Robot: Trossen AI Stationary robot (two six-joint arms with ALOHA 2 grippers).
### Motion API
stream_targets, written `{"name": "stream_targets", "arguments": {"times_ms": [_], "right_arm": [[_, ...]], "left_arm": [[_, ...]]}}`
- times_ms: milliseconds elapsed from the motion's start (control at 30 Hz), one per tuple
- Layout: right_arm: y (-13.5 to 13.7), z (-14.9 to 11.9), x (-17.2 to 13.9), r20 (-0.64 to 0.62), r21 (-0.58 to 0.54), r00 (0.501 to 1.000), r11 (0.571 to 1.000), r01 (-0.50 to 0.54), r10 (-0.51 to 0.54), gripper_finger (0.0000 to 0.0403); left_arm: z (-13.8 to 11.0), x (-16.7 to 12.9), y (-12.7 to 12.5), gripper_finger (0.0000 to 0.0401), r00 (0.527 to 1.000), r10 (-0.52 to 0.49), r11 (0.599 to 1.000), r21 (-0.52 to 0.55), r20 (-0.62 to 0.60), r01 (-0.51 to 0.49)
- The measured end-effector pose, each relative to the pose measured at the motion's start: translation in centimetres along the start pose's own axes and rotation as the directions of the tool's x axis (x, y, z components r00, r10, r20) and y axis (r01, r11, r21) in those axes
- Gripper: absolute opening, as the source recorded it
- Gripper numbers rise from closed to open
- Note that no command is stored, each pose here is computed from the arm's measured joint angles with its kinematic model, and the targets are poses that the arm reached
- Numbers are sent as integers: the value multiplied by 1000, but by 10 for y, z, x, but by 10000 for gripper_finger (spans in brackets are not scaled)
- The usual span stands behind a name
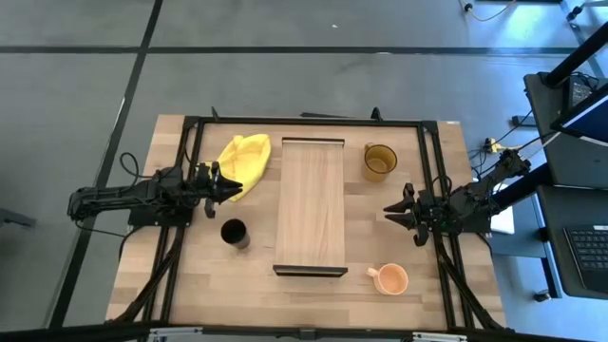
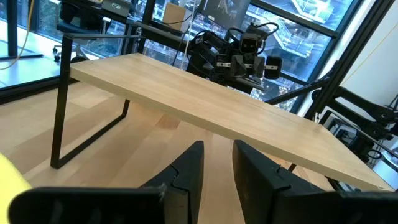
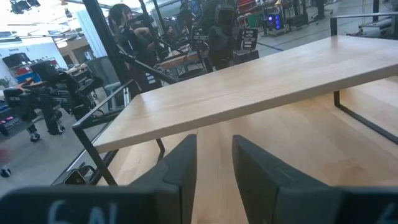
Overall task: Stack small to large cups/mugs on shelf
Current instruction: Put the orange mug on the shelf
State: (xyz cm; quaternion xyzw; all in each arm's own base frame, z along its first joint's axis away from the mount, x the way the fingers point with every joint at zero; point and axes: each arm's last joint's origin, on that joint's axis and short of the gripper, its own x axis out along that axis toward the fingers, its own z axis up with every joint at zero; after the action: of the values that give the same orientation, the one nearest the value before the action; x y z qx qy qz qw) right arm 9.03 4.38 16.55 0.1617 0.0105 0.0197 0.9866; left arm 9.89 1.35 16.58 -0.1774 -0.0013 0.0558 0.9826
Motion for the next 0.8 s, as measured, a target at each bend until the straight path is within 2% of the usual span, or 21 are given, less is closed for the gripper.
{"name": "stream_targets", "arguments": {"times_ms": [433, 533, 667, 800], "right_arm": [[0, 0, 0, 1, 2, 1000, 1000, 2, -2, 103], [-4, 2, 0, 55, 40, 990, 991, 131, -133, 103], [-7, 5, -1, 110, 205, 962, 953, 223, -249, 103], [-7, 6, -1, 117, 422, 958, 886, 192, -263, 103]], "left_arm": [[0, 0, 0, 80, 1000, 0, 1000, 0, 0, 0], [0, 0, 0, 80, 1000, 0, 1000, 0, 0, 0], [0, 0, 0, 80, 1000, 0, 1000, 0, 0, 0], [0, 0, 0, 80, 1000, 5, 1000, 8, 1, -5]]}}
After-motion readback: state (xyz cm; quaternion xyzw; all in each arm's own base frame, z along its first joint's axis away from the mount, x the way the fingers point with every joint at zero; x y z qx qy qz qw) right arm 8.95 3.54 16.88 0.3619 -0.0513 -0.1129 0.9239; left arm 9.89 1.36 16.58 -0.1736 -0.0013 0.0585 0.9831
